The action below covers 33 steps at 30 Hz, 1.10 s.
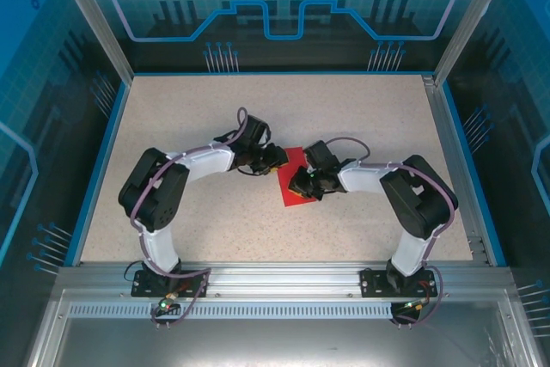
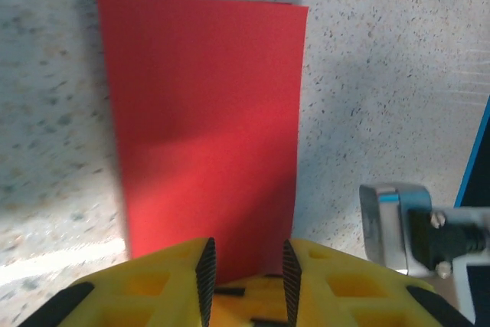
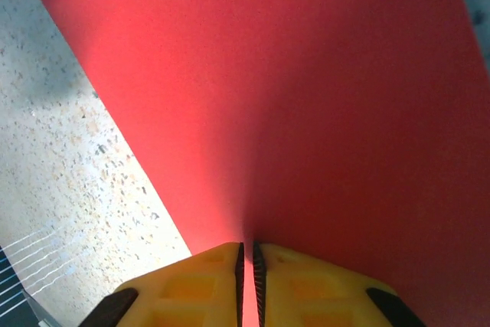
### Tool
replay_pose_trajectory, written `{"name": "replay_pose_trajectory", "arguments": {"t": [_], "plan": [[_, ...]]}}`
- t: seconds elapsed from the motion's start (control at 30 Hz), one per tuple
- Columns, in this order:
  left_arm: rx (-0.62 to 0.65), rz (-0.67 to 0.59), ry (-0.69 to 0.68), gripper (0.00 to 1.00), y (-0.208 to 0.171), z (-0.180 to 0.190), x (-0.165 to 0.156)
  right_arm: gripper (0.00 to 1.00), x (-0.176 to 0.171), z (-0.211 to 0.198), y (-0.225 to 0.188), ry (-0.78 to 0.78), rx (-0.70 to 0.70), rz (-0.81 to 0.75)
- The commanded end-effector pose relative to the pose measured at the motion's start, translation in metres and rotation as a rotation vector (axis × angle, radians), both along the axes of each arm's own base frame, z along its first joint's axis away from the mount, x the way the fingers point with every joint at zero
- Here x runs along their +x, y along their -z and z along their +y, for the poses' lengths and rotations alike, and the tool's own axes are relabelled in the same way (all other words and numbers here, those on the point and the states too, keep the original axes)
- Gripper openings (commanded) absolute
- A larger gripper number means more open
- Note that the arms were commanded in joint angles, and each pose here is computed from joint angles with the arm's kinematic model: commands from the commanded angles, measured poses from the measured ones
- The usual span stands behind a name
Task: Fold a paper plane with a square sheet of paper (pick it up from the middle)
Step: Turn over the paper at the center of the table, then third fold the triangle at the center of the table.
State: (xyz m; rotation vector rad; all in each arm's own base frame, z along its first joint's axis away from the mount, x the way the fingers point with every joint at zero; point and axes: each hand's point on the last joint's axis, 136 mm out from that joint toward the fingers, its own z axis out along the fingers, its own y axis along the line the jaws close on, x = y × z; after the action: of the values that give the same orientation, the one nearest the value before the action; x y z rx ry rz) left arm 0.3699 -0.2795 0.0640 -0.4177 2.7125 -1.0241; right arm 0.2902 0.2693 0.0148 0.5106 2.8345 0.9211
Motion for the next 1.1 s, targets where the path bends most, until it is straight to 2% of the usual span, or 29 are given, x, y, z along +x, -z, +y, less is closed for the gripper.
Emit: {"name": "replay_pose_trajectory", "arguments": {"t": [0.0,0.07,0.2,0.27,0.5,1.07], "plan": [[-0.015,0.013,0.062,0.31,0.000,-0.011,0.002,0.19,-0.008,-0.008,-0.012,-0.010,-0.029,-0.031],[0.013,0.010,0.067,0.30,0.001,-0.010,0.005,0.26,-0.008,-0.027,-0.026,-0.014,-0.083,-0.068],[0.042,0.015,0.069,0.29,0.008,-0.010,0.011,0.27,-0.011,-0.059,-0.038,-0.047,-0.170,-0.092],[0.071,0.041,0.063,0.27,0.015,-0.008,0.013,0.29,-0.015,-0.066,-0.037,-0.059,-0.168,-0.083],[0.115,0.057,0.056,0.26,0.031,-0.002,0.017,0.30,-0.029,-0.063,-0.023,-0.083,-0.112,-0.029],[0.172,0.115,0.076,0.26,0.067,0.014,0.002,0.32,-0.036,-0.062,0.008,-0.080,-0.130,0.047]]}}
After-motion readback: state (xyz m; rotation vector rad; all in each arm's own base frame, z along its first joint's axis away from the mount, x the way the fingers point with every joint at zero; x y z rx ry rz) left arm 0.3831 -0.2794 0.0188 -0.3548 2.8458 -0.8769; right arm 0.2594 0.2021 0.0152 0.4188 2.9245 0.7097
